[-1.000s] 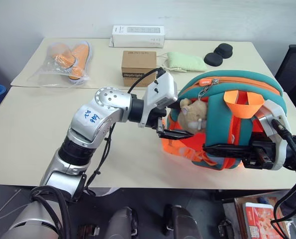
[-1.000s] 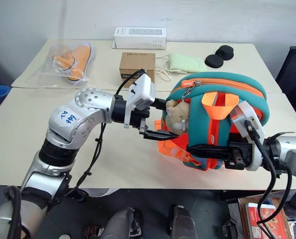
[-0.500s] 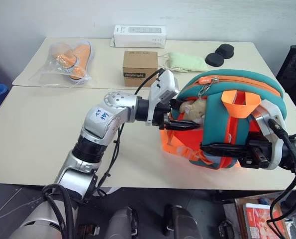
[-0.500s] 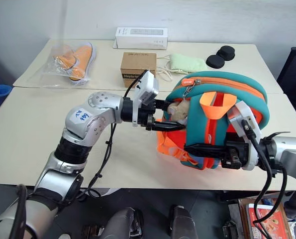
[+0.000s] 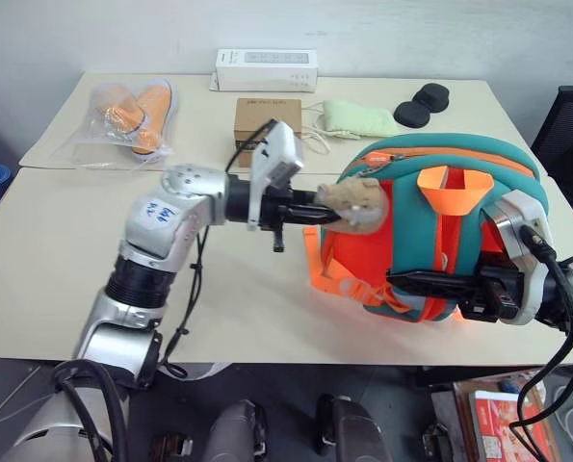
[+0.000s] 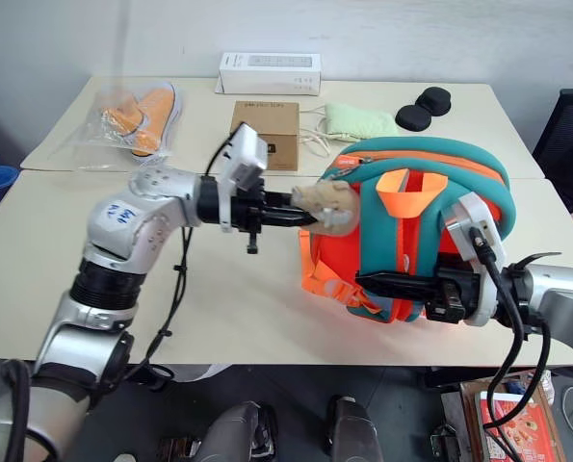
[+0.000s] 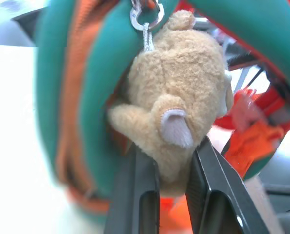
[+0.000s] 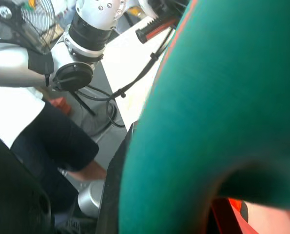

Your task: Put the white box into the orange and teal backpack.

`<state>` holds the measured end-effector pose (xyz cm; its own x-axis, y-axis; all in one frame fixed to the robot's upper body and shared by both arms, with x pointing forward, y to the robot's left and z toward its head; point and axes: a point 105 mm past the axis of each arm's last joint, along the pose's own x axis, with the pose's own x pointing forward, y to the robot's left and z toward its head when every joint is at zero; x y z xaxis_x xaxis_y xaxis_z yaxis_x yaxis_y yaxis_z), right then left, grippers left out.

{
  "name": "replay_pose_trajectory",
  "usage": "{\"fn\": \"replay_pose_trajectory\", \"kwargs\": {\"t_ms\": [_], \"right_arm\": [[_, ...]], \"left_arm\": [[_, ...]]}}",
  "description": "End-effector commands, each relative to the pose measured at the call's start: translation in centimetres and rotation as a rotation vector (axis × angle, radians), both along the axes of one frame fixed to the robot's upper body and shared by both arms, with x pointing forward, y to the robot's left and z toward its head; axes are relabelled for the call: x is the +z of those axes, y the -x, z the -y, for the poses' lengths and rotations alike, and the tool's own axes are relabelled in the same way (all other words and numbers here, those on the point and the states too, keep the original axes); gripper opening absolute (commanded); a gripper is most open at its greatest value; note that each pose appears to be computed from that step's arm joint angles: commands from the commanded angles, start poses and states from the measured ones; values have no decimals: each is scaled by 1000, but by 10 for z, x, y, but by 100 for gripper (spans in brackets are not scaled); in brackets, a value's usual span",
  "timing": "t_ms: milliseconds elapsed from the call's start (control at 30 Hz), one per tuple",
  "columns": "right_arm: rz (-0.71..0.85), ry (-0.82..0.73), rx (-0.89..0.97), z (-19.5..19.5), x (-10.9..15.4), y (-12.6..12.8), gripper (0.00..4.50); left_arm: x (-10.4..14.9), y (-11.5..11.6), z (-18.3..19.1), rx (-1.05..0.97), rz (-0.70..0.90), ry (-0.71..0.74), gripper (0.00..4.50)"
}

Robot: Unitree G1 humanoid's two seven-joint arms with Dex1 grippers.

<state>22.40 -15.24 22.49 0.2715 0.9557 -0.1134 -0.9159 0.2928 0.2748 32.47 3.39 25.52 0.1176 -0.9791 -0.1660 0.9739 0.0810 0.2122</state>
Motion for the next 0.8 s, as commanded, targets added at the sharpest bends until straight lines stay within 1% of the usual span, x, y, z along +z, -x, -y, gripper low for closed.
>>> {"fn": "replay_pose_trajectory", "kwargs": {"t_ms": [33,100,133,200,267,333,367,500,533,633,733,800], "right_arm": [[49,-31,-7,2,10,1,0],[43,-31,-17,4,7,0,0],[42,-33,-21,5,7,0,0],[42,-42,-31,6,6,-1,0],[41,-47,-37,7,4,-1,0],[38,-48,-37,6,1,-1,0],[38,-49,-38,6,0,-1,0],[39,-54,-42,7,0,-2,0],[40,-55,-42,7,0,-2,0],[54,-62,-56,8,-1,-3,0],[65,-58,-72,8,-5,-5,0],[72,-58,-83,9,-6,-6,0]], "left_arm": [[37,0,-26,11,94,41,33],[38,-3,-43,34,109,-2,33],[35,-7,-50,58,119,-32,33],[21,-20,-64,119,149,-114,33],[10,-29,-72,155,162,-162,33],[-4,-40,-76,192,155,-194,33],[-13,-47,-79,216,171,-232,33],[-39,-63,-83,250,233,-344,33],[-44,-65,-82,245,246,-363,33],[-71,-60,-71,168,266,-431,33],[-89,-59,-59,160,216,-409,33],[-100,-51,-51,122,215,-427,33]]}}
